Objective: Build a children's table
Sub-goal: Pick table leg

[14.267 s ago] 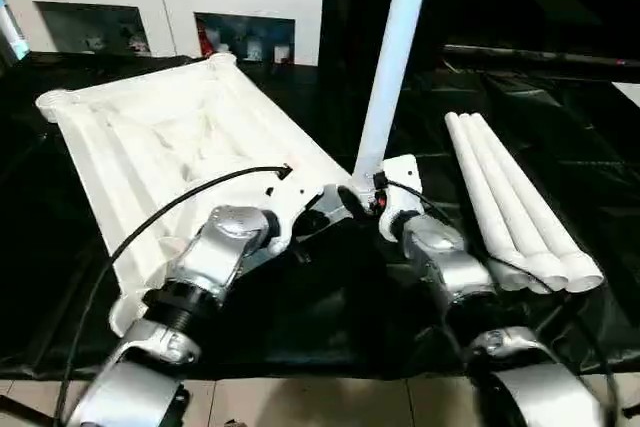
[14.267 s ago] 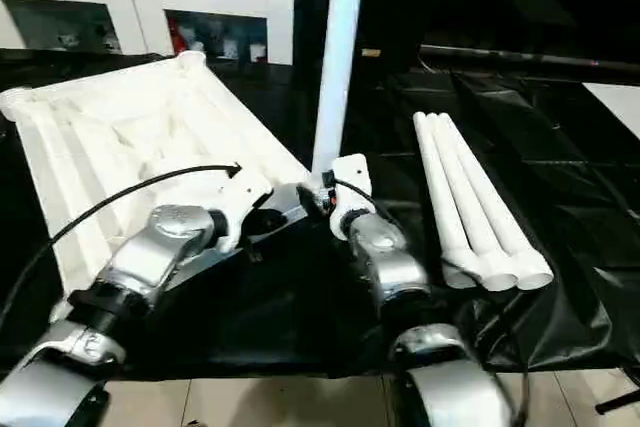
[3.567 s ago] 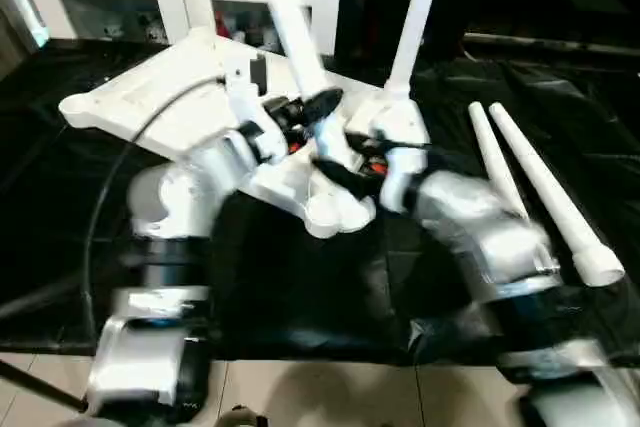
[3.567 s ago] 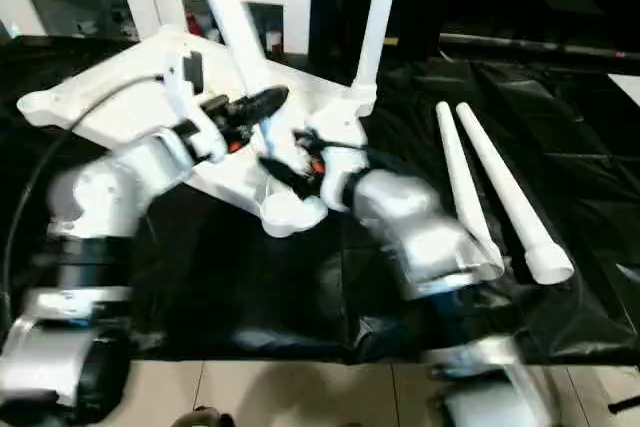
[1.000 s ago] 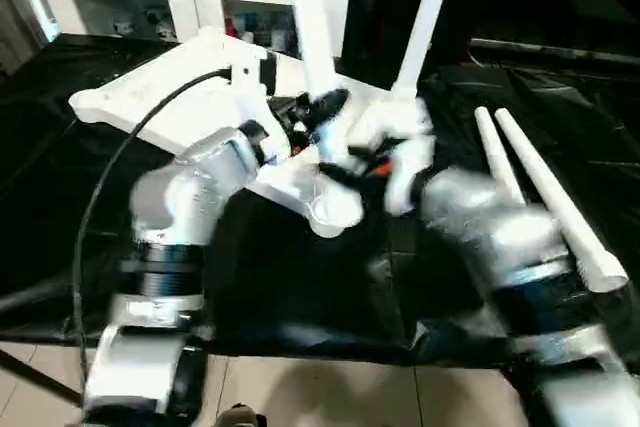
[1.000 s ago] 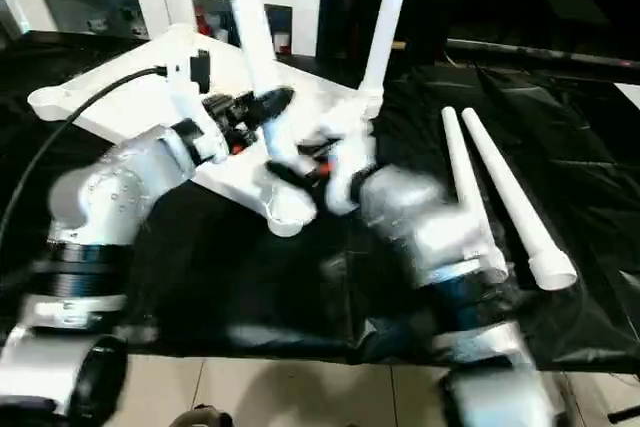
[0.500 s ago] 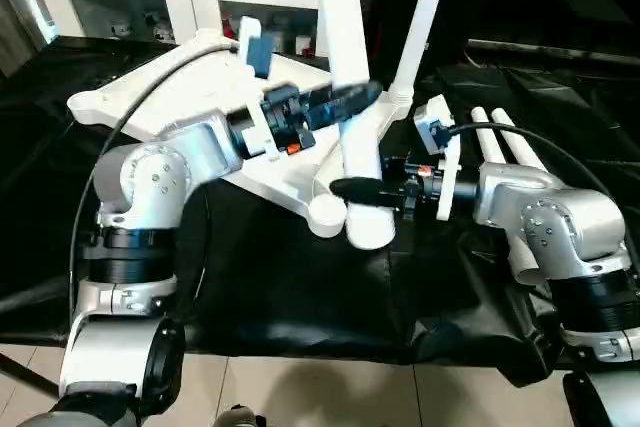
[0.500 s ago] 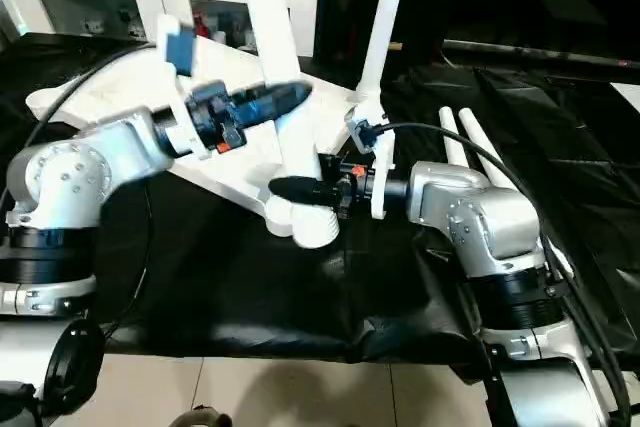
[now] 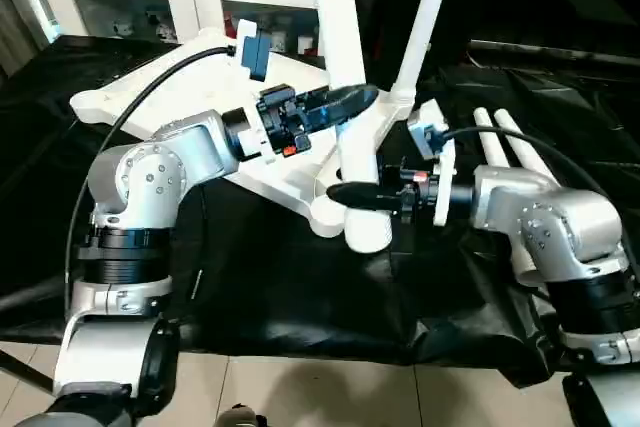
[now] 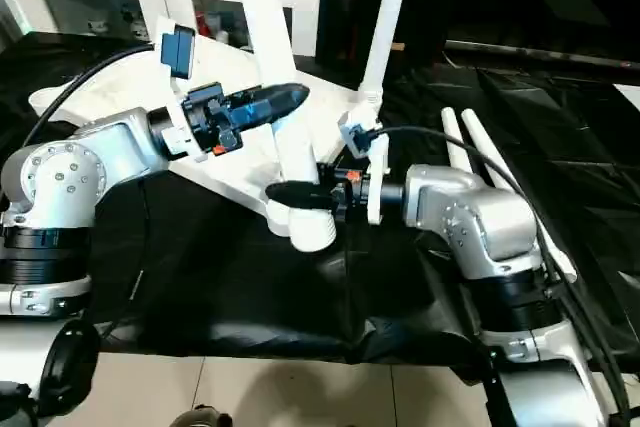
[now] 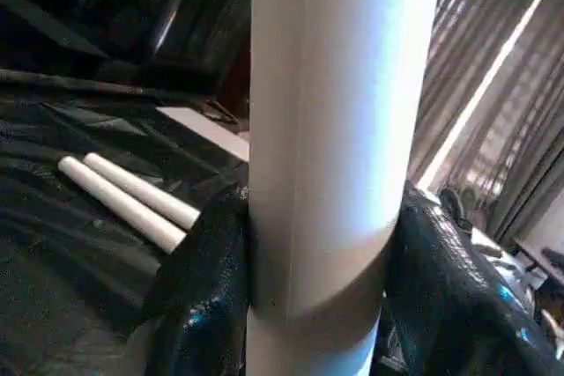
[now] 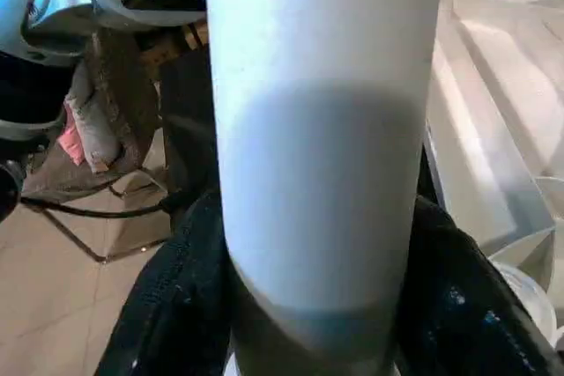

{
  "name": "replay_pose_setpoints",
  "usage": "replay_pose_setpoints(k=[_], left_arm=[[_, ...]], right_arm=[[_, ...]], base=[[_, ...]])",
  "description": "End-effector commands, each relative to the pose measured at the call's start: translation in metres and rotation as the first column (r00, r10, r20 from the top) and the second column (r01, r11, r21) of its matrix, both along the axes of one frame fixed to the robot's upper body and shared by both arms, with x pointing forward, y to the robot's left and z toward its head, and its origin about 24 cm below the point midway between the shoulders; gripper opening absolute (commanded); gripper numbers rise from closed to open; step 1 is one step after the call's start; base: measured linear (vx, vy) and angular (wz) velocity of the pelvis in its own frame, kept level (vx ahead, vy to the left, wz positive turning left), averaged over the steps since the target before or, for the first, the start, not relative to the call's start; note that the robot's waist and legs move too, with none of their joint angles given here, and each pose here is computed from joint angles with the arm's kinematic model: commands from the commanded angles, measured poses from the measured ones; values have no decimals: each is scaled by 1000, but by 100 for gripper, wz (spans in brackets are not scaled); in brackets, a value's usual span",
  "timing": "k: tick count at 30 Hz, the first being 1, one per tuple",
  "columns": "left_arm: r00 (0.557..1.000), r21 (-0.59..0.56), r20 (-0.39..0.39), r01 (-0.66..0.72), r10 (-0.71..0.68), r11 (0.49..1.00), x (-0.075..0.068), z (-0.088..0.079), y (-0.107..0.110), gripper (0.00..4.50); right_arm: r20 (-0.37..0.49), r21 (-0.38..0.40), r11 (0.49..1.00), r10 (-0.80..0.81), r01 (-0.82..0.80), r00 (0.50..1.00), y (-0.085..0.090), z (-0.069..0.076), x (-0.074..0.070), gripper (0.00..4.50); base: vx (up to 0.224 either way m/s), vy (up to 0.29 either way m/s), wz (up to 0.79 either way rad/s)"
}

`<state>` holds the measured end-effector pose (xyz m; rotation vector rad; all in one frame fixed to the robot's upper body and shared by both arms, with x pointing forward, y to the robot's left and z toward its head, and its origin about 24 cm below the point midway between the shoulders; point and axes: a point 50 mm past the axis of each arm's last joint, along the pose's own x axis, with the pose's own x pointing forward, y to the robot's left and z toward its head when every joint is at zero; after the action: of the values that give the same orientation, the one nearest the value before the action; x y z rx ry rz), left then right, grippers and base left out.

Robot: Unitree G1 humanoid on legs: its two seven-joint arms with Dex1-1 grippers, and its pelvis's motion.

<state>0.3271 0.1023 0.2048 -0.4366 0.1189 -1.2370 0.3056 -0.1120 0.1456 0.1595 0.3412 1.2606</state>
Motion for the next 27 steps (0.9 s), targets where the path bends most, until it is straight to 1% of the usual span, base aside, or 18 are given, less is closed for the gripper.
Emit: replay_pose_setpoints(k=[1,5,8,9,10,12,13,14,15,16,17,18,20,25,26,27], left_arm=[[996,29,71,46,-48,999,-6,7,-8,186],[997,28,71,30,-31,999,-6,6,-10,185],[997,30,74,-10,8,999,-5,5,-13,185],[995,43,85,-56,52,997,-3,3,-15,185],[994,46,86,-66,62,997,-2,3,-15,185],[991,59,62,-123,119,991,2,-1,-17,185],[989,62,24,-148,146,987,4,-5,-20,185],[989,62,24,-148,146,987,4,-5,-20,220],[986,69,12,-166,166,984,5,-7,-22,220],[985,71,9,-171,171,983,5,-8,-23,241],[979,86,12,-205,205,975,7,-10,-24,255],[979,86,12,-205,205,975,7,-10,-24,262],[965,103,27,-262,260,960,11,-12,-24,275],[946,159,67,-325,318,932,15,-16,-21,283],[945,156,58,-328,323,932,15,-16,-21,283],[944,155,56,-329,324,932,15,-16,-21,266]], right_arm=[[-17,-20,999,-29,29,999,-2,-4,0,191],[-8,-33,999,-35,35,999,0,-6,0,191],[0,-39,999,-34,34,999,2,-7,-1,191],[4,-41,998,-36,36,999,3,-8,-1,191],[4,-42,998,-37,37,999,3,-8,-1,191],[8,-48,998,-44,44,999,4,-9,0,191],[14,-60,997,-53,54,998,5,-10,1,190],[14,-60,997,-53,54,998,5,-10,1,190],[20,-73,995,-63,64,998,6,-12,3,190],[22,-78,995,-66,67,998,6,-12,3,190],[28,-91,993,-77,79,997,6,-13,5,190],[28,-91,993,-77,79,997,6,-13,5,190],[36,-103,990,-92,95,995,7,-15,7,190],[47,-115,986,-120,124,992,6,-15,10,190],[48,-114,985,-126,131,991,5,-15,11,190],[49,-114,984,-129,134,990,5,-15,11,190]], base=[[0,0,0],[0,0,0],[0,0,0],[0,0,0],[0,0,0],[0,0,0],[0,0,0],[0,0,0],[0,0,0],[0,0,0],[0,0,0],[0,0,0],[0,0,0],[0,0,0],[0,0,0],[0,0,0]])
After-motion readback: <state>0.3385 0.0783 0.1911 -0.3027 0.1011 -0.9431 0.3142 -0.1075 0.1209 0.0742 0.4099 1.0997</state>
